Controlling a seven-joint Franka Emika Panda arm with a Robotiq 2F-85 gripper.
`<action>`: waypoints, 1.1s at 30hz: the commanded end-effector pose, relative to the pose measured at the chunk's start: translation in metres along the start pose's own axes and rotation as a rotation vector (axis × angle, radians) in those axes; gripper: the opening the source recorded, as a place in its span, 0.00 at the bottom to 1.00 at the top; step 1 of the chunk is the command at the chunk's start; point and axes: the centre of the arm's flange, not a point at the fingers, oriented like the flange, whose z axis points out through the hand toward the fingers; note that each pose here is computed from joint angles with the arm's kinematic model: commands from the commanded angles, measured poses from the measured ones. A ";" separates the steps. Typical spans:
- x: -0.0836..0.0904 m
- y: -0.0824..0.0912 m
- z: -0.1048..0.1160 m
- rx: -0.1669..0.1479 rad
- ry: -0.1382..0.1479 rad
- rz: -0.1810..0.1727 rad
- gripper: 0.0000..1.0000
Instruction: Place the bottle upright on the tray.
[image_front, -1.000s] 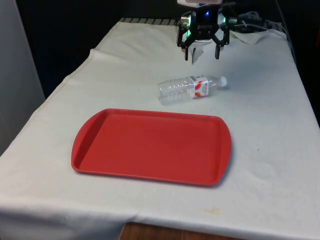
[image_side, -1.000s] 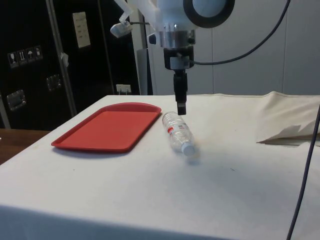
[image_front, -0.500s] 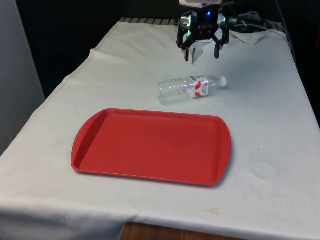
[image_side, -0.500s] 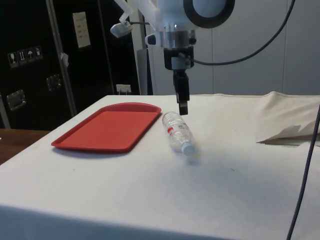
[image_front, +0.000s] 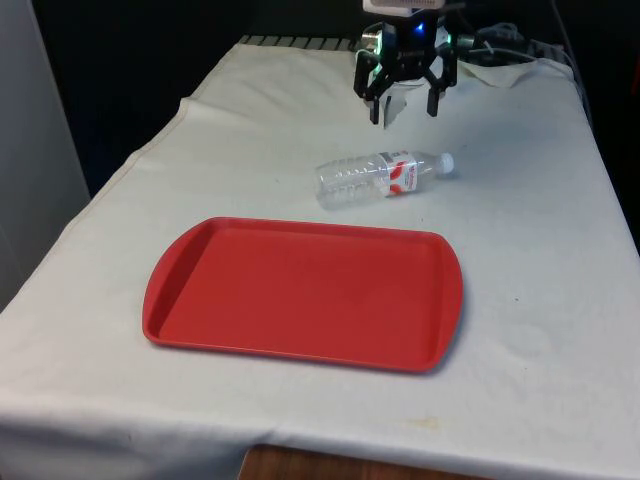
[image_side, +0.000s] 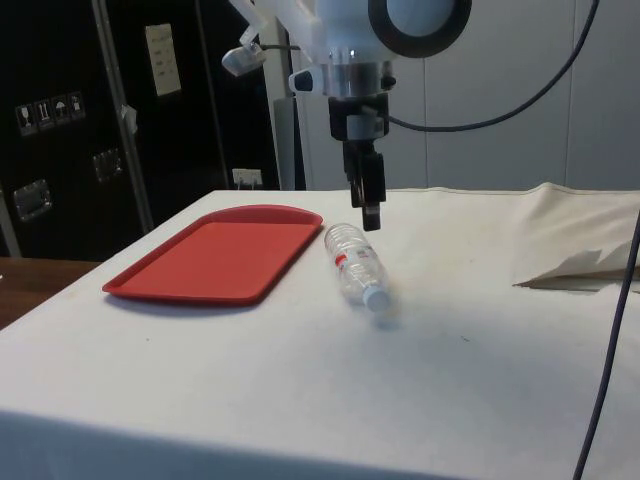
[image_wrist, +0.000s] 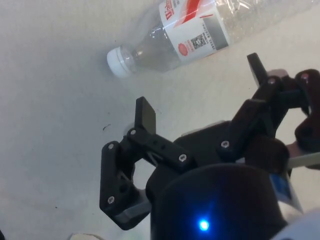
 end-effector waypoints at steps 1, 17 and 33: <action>0.000 -0.001 0.001 -0.003 0.009 -0.010 1.00; 0.000 0.000 0.001 0.001 -0.002 -0.103 1.00; -0.001 -0.001 0.003 -0.001 0.004 -0.211 1.00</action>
